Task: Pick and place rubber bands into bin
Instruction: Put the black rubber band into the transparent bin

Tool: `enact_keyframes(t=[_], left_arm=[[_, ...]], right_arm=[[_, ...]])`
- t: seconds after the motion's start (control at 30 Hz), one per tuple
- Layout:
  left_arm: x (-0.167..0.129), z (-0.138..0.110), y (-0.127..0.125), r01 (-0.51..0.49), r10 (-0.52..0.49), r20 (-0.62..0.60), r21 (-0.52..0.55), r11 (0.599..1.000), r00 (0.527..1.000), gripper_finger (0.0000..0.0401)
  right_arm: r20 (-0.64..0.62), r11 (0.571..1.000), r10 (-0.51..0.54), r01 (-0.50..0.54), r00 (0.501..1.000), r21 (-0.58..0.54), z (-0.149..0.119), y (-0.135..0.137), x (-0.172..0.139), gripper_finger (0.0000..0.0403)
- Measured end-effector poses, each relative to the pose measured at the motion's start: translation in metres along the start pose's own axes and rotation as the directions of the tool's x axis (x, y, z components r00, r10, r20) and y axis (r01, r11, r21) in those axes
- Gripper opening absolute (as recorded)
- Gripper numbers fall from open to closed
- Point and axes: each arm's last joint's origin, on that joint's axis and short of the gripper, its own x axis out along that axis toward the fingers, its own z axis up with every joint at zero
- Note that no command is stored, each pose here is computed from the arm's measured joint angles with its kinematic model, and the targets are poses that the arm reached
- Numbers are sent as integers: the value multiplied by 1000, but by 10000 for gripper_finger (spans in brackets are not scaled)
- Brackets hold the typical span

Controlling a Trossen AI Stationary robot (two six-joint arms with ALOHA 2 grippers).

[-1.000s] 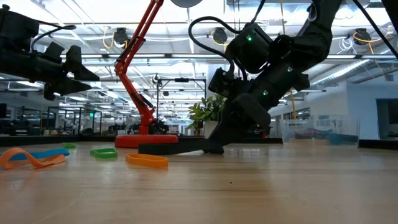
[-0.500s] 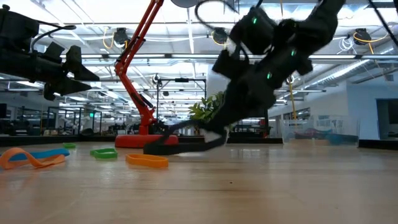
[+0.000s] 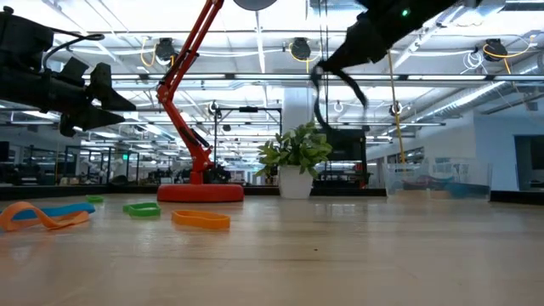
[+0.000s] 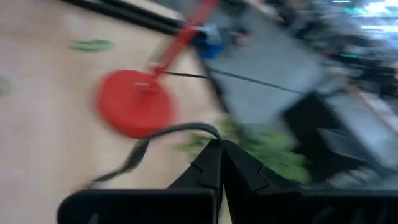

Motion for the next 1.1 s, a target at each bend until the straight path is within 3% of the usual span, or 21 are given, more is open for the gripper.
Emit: enact_keyframes(t=[0.13, 0.3, 0.4, 0.6, 0.83, 0.9, 1.03, 1.1], left_arm=[[0, 0, 0, 0, 0, 0, -1, 1000, 1000, 230], [0, 0, 0, 0, 0, 0, -2, 1000, 1000, 230], [0, 0, 0, 0, 0, 0, -2, 1000, 1000, 230], [0, 0, 0, 0, 0, 0, -2, 1000, 1000, 230], [0, 0, 0, 0, 0, 0, -2, 1000, 1000, 230], [0, 0, 0, 0, 0, 0, -2, 1000, 1000, 230], [0, 0, 0, 0, 0, 0, -2, 1000, 1000, 230], [0, 0, 0, 0, 0, 0, -2, 1000, 1000, 230]], right_arm=[[-40, 980, -197, 197, 980, -5, 0, -19, -16, 1], [-94, 930, -367, 369, 925, -3, -3, -39, -24, 1], [-142, 875, -481, 484, 865, -12, -7, -52, -25, 0], [-232, 727, -671, 687, 704, -17, -14, -79, -24, 0], [-308, 652, -718, 758, 624, 14, -27, -100, -20, 0], [-332, 662, -701, 749, 632, 28, -33, -103, -18, 0], [-399, 731, -586, 672, 705, 116, -48, -108, -12, 0], [-449, 729, -561, 672, 695, 129, -57, -111, -12, 0]])
